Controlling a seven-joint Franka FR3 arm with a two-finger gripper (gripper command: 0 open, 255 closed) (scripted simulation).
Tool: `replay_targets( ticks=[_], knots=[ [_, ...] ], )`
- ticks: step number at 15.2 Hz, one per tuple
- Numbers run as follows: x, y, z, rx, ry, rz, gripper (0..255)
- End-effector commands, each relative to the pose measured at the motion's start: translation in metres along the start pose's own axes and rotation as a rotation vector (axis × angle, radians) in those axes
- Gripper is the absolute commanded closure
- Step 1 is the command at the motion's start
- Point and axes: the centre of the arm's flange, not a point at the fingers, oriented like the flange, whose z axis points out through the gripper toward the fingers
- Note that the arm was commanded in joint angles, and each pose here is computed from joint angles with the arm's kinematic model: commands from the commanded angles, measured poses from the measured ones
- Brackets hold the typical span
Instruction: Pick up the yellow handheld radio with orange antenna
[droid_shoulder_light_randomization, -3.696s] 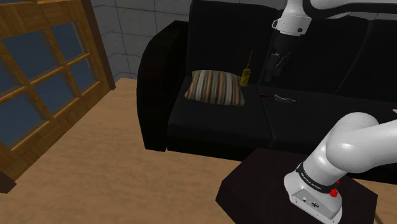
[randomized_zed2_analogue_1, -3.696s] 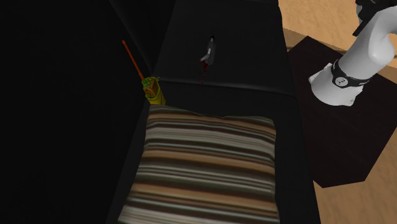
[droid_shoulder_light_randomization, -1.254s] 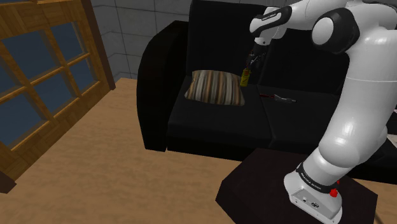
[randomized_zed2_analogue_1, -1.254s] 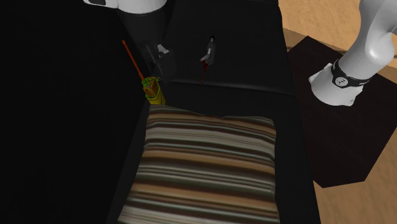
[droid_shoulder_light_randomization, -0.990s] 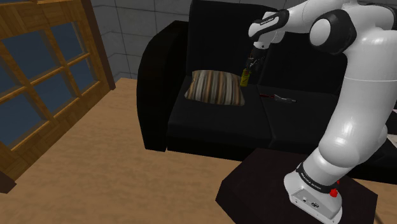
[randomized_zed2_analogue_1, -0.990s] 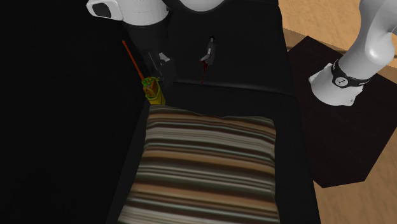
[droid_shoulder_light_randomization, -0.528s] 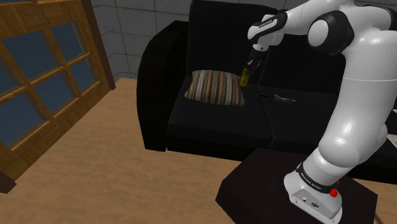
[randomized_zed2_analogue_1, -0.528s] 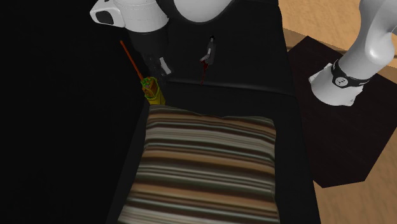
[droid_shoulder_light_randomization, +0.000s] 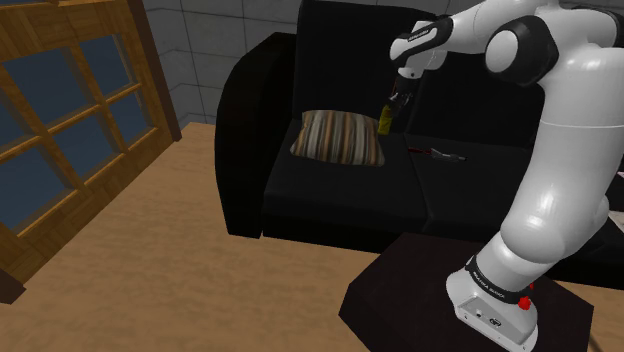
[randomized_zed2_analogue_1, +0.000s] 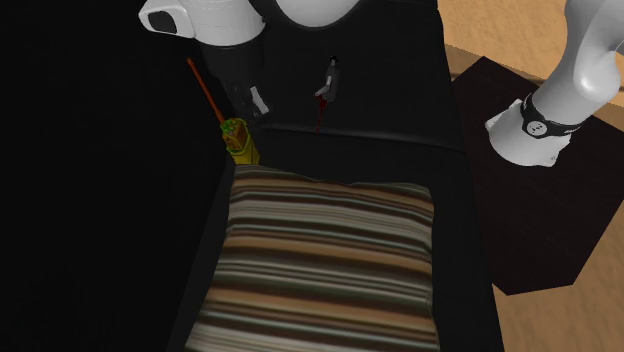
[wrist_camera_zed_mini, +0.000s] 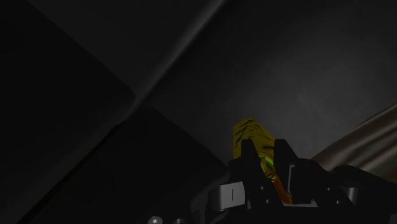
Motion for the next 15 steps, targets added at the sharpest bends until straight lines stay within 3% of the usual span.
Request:
replay_targets(
  ticks=[1,15],
  knots=[
    [0.001,0.000,-0.009,0.000,0.000,0.000,255],
    [0.003,0.000,-0.073,0.000,0.000,0.000,255]
  ],
)
